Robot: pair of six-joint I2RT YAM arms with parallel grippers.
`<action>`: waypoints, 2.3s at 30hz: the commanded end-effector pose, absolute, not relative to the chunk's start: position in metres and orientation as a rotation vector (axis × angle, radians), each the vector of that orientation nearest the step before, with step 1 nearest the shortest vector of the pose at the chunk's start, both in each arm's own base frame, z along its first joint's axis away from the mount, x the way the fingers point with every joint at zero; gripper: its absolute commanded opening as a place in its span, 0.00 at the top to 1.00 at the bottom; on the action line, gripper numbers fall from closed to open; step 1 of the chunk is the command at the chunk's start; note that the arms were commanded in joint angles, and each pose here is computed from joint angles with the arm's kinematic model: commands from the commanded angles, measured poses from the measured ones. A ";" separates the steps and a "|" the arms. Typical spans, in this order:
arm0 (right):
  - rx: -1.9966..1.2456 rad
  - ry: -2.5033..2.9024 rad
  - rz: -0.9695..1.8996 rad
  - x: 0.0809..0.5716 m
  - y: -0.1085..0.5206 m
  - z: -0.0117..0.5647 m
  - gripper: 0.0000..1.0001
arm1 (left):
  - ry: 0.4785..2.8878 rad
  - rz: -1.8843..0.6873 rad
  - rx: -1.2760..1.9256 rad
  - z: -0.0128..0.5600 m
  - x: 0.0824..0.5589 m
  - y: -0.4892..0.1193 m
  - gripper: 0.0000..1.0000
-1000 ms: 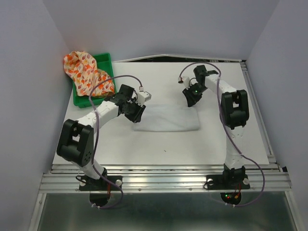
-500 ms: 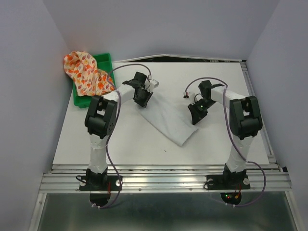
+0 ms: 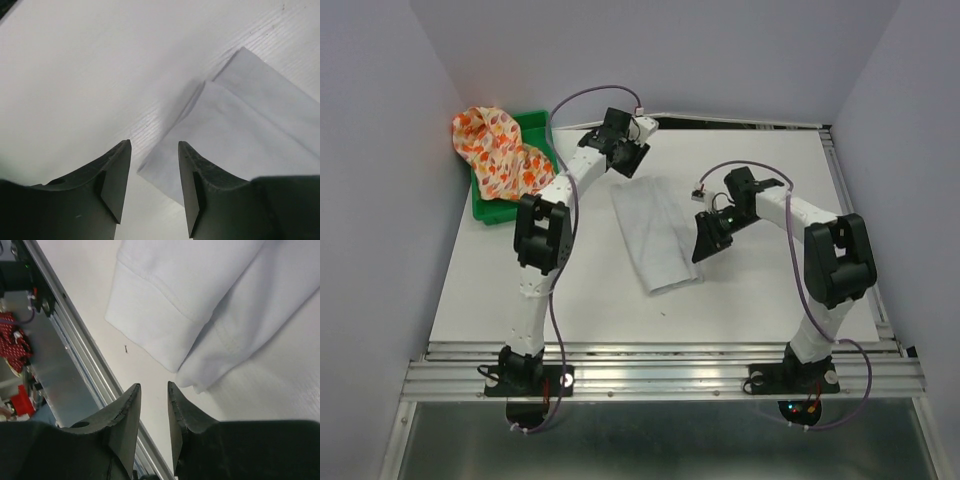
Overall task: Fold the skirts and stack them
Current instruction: Fold the skirt
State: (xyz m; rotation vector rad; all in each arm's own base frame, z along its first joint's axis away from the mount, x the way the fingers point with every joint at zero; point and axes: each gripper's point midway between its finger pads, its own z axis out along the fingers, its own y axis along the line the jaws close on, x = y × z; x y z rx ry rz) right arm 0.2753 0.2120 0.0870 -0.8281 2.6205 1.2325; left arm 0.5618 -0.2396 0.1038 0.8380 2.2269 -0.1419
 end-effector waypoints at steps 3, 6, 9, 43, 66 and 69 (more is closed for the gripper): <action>-0.639 2.513 1.290 0.288 0.222 0.122 0.66 | 2.117 -0.324 0.732 0.202 0.482 -0.232 0.44; -0.554 2.485 1.291 0.297 0.227 0.120 0.66 | 2.133 -0.446 0.748 0.197 0.434 -0.241 0.43; -0.530 2.492 1.324 0.299 0.230 0.112 0.67 | 2.210 -0.542 0.765 0.171 0.396 -0.249 0.44; -0.501 2.430 1.588 0.242 0.293 0.142 0.66 | 2.243 -0.304 0.992 0.111 0.453 -0.248 0.48; -0.253 2.685 1.293 0.270 0.258 0.009 0.83 | 2.525 -0.554 0.935 0.033 0.347 -0.262 0.49; -0.259 2.715 1.288 0.258 0.275 0.006 0.84 | 2.558 -0.457 0.959 0.017 0.370 -0.251 0.51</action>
